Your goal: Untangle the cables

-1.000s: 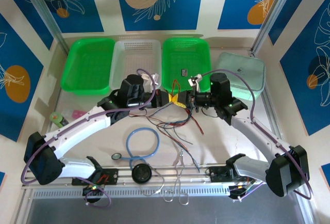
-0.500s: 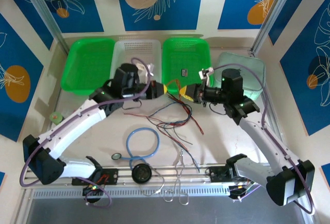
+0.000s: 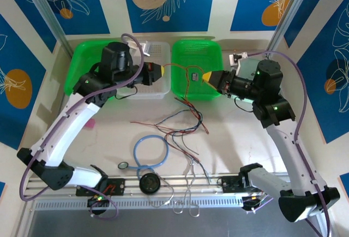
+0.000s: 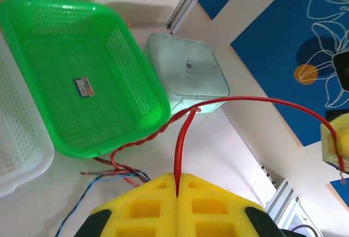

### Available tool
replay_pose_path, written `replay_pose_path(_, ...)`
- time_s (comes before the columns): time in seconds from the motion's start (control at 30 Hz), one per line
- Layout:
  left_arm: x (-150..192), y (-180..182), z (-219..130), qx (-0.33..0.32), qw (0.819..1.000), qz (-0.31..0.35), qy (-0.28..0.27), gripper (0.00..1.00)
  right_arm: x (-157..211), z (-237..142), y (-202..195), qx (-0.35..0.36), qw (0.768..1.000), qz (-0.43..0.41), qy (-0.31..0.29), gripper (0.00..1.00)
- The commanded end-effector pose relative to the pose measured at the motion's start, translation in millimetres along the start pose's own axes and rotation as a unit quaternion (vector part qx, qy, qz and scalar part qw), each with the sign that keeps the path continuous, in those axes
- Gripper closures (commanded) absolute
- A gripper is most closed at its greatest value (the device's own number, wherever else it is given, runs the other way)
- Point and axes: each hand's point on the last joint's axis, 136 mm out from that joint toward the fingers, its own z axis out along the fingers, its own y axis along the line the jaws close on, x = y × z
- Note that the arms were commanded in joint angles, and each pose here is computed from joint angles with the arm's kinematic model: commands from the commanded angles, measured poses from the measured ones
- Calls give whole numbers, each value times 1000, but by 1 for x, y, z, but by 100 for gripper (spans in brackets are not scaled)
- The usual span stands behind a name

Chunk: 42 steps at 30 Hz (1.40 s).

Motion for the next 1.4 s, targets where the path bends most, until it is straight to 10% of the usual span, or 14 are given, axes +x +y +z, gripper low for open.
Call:
replay_pose_path(0.0,2,0,-12,-5,1000,12,6,100,-2,-15,22,-8,999,-34,-21,100)
replay_pose_path(0.23,33,32,-12,-50,999,-12,16,100,-8,-33,24,9,997,-48,-51,100)
replay_pose_path(0.5,93,118,-5,-158,984,-73,47,100,6,-31,-77,98,993,36,-57,100)
replay_pose_path(1.1,0,119,-102,-250,959,2,-131,100,-28,-73,-45,124,982,-17,-138,100)
replay_pose_path(1.37,5,143,-112,-316,942,29,-108,100,-35,-90,-78,195,963,-2,-186,100)
